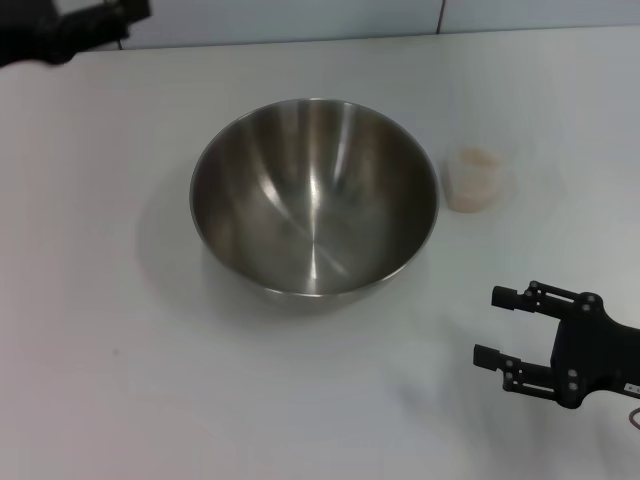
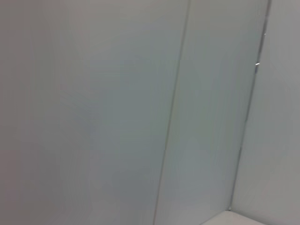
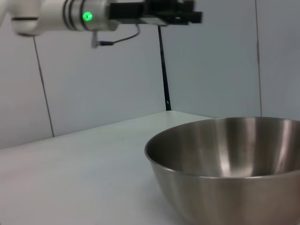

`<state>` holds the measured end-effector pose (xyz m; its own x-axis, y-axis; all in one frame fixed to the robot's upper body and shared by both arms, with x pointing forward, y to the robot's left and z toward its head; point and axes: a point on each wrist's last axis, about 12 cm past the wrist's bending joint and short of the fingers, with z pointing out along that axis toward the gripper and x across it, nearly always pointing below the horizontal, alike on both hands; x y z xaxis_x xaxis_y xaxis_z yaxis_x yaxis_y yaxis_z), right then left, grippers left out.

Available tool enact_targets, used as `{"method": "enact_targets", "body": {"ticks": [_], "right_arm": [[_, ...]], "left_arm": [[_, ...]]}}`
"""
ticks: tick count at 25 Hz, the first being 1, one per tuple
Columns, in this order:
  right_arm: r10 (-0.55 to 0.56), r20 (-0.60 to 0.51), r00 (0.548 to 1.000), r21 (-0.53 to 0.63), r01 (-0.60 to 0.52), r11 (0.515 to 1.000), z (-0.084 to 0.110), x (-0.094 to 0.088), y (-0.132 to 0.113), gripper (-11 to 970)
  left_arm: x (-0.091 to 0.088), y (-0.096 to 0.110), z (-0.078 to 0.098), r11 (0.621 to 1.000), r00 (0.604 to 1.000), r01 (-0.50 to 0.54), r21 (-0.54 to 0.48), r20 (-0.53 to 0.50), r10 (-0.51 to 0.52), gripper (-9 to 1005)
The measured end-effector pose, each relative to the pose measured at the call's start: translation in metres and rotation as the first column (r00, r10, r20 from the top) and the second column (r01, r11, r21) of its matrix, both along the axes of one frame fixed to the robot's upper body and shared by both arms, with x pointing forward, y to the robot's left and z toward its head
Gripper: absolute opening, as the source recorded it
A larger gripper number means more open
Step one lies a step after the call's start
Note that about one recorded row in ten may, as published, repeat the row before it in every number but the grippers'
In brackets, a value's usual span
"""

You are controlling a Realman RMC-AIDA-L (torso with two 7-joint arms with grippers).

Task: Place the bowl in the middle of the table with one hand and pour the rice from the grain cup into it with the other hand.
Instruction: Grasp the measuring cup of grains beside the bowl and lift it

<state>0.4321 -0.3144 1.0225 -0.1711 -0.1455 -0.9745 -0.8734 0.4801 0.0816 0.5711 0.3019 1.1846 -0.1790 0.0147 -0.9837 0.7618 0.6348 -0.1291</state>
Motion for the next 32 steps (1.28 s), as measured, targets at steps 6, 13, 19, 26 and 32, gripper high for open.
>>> {"method": "enact_targets", "body": {"ticks": [6, 13, 19, 26, 32], "right_arm": [[0.001, 0.003, 1.000, -0.002, -0.001, 1.000, 0.001, 0.001, 0.000, 722], [0.001, 0.008, 1.000, -0.009, -0.001, 1.000, 0.002, 0.002, -0.002, 722], [0.000, 0.009, 1.000, -0.011, 0.000, 1.000, 0.002, 0.002, -0.002, 722], [0.000, 0.008, 1.000, -0.009, 0.000, 1.000, 0.002, 0.002, -0.002, 722], [-0.002, 0.006, 1.000, -0.009, 0.002, 1.000, 0.001, 0.001, -0.002, 722]], "left_arm": [[-0.041, 0.035, -0.026, 0.995, 0.991, 0.098, -0.008, 0.095, -0.097, 860], [-0.092, 0.063, -0.066, 0.986, 0.979, 0.164, -0.007, 0.122, -0.162, 860], [-0.123, 0.062, -0.100, 0.978, 0.974, 0.202, 0.058, 0.093, -0.207, 860], [-0.142, 0.050, -0.127, 0.970, 0.969, 0.234, 0.072, 0.069, -0.238, 859], [-0.145, 0.046, -0.132, 0.960, 0.962, 0.266, 0.090, 0.047, -0.271, 859]]}}
